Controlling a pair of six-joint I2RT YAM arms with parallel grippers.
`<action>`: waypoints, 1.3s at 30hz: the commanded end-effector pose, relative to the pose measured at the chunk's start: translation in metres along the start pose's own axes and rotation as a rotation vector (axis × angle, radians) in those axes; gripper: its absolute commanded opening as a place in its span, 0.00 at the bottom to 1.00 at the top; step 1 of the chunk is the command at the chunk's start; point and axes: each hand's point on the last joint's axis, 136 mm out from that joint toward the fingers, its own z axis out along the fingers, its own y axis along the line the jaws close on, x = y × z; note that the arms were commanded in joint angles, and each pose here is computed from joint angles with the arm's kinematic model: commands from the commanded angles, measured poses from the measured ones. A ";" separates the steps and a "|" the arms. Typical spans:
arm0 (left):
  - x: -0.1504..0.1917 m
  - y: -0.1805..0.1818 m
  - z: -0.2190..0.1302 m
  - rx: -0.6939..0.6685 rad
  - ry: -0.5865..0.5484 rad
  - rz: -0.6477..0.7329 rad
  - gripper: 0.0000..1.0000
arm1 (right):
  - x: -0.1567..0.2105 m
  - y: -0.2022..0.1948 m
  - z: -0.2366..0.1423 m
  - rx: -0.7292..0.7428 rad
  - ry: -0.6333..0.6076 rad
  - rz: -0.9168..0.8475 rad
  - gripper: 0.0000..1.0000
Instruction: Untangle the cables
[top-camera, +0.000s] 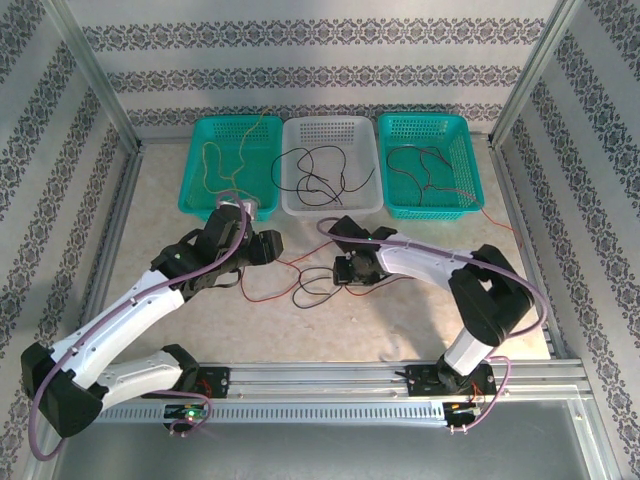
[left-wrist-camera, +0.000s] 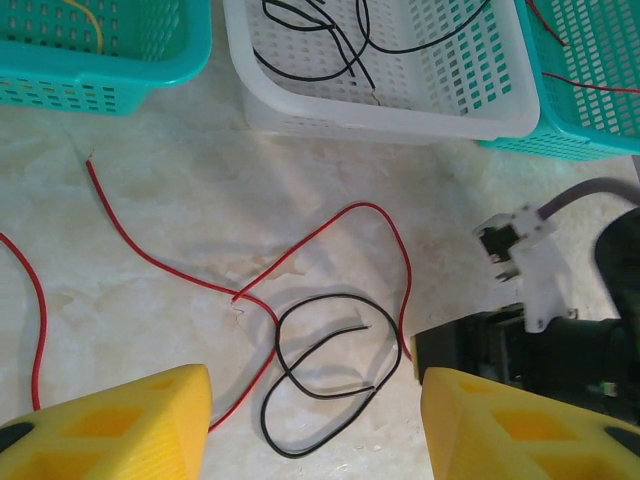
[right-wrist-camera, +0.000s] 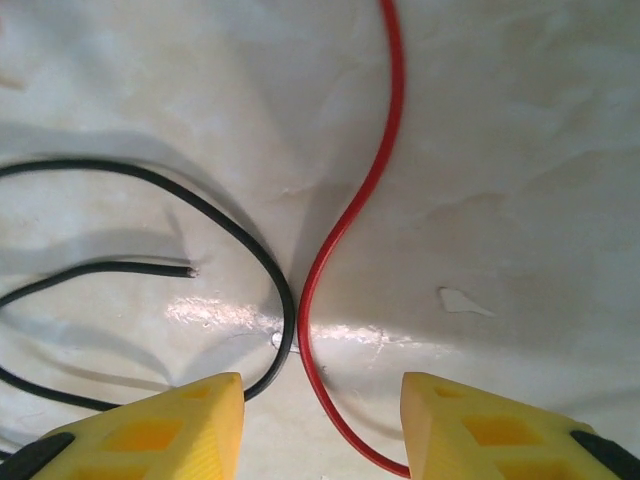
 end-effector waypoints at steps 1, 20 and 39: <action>0.010 0.011 -0.001 -0.032 0.011 -0.023 0.58 | 0.011 -0.005 0.008 0.049 0.048 -0.058 0.44; 0.004 0.000 0.002 0.011 0.005 -0.035 0.56 | 0.015 0.000 -0.025 -0.042 -0.020 -0.007 0.00; -0.002 -0.027 0.021 0.090 0.056 -0.062 0.52 | -0.064 0.014 -0.305 -0.326 -0.615 -0.012 0.00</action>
